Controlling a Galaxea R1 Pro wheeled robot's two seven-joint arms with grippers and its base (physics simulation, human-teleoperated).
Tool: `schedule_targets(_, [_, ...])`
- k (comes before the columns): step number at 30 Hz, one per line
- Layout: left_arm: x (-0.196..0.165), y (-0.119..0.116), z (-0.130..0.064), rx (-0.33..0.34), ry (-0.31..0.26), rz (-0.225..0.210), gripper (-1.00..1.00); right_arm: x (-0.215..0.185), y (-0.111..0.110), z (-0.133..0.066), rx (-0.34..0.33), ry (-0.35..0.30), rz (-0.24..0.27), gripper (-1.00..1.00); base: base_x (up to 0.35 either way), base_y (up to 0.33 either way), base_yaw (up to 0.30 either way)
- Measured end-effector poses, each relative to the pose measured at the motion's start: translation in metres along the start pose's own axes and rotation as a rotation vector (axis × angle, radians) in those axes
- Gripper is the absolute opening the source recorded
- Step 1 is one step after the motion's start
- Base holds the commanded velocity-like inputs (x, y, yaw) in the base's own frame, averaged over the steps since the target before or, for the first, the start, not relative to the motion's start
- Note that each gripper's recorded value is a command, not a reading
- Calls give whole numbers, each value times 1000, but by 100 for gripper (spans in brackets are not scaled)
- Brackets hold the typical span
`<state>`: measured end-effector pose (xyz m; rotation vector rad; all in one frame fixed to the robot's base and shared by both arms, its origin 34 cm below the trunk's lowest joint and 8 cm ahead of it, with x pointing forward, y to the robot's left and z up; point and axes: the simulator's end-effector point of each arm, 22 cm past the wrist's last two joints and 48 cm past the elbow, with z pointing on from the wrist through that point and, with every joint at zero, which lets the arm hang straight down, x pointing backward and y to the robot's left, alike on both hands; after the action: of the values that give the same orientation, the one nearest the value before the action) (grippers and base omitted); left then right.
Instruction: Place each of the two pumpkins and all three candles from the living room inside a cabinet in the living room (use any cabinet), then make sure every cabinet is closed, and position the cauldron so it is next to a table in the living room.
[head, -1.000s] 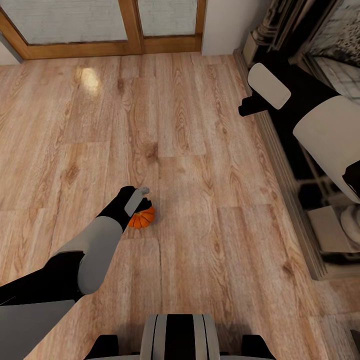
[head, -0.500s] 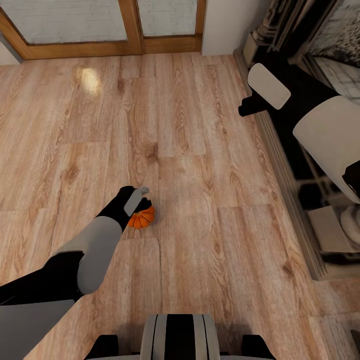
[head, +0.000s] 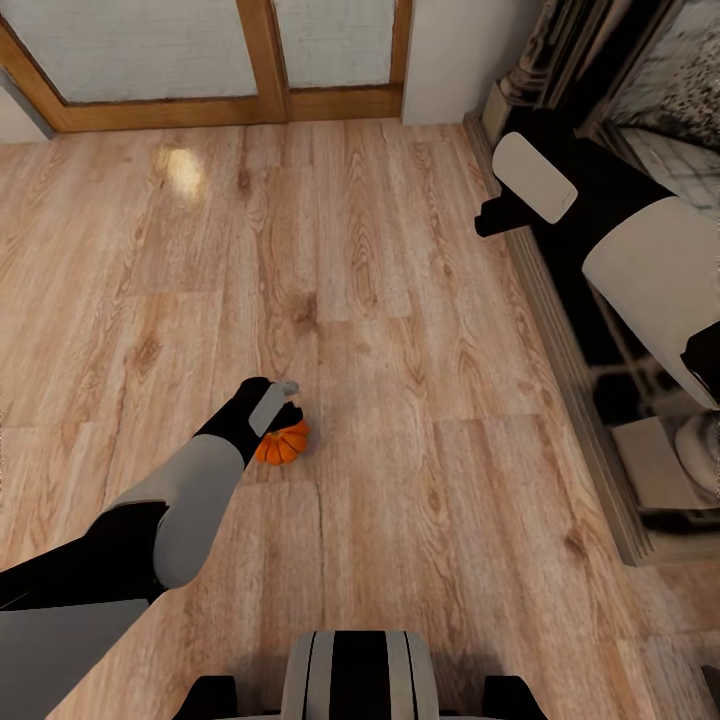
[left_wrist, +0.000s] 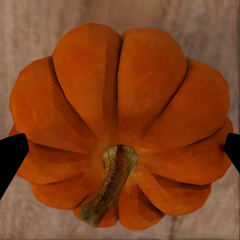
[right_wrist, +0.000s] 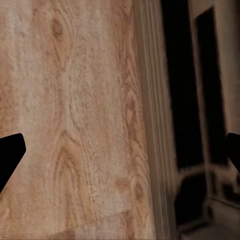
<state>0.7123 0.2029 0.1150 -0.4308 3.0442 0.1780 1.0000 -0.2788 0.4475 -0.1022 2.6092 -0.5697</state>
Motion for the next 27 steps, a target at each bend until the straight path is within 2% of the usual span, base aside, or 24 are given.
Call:
schedule_targets(4, [-19,1,-16,9,-38,-9,-100,6,0,-3,-21,9,14,100,0,0,0])
schedule_targets(6, [-34,6,-29,12,-56,-9,-100,16,8,-2,-78,37,45,100,0,0,0])
schedule_targets(8, [-46,7,-45,24,-57,-4,-100,43,33,5,-171,94,80,100,0,0,0])
schedule_targets(9, [-51,8,-51,24,-61,2,-100,48,38,5,-189,103,88,100,0,0,0])
schedule_targets(11, [-65,8,-76,46,-54,21,-100,69,65,11,-257,121,139,100,0,0,0])
schedule_targets(12, [-68,10,-82,42,-57,29,-100,72,69,11,-264,118,148,100,0,0,0])
schedule_targets(15, [-75,7,-99,73,-57,36,-100,101,106,18,-314,78,222,100,0,0,0])
schedule_targets(19, [-65,3,-99,123,-20,35,-100,123,134,13,-353,50,256,100,0,0,0])
schedule_targets(22, [-51,5,-94,139,23,42,-100,147,169,4,-398,53,275,100,0,0,0])
schedule_targets(27, [-27,5,-90,143,89,56,-100,158,191,-10,-420,35,315,100,0,0,0])
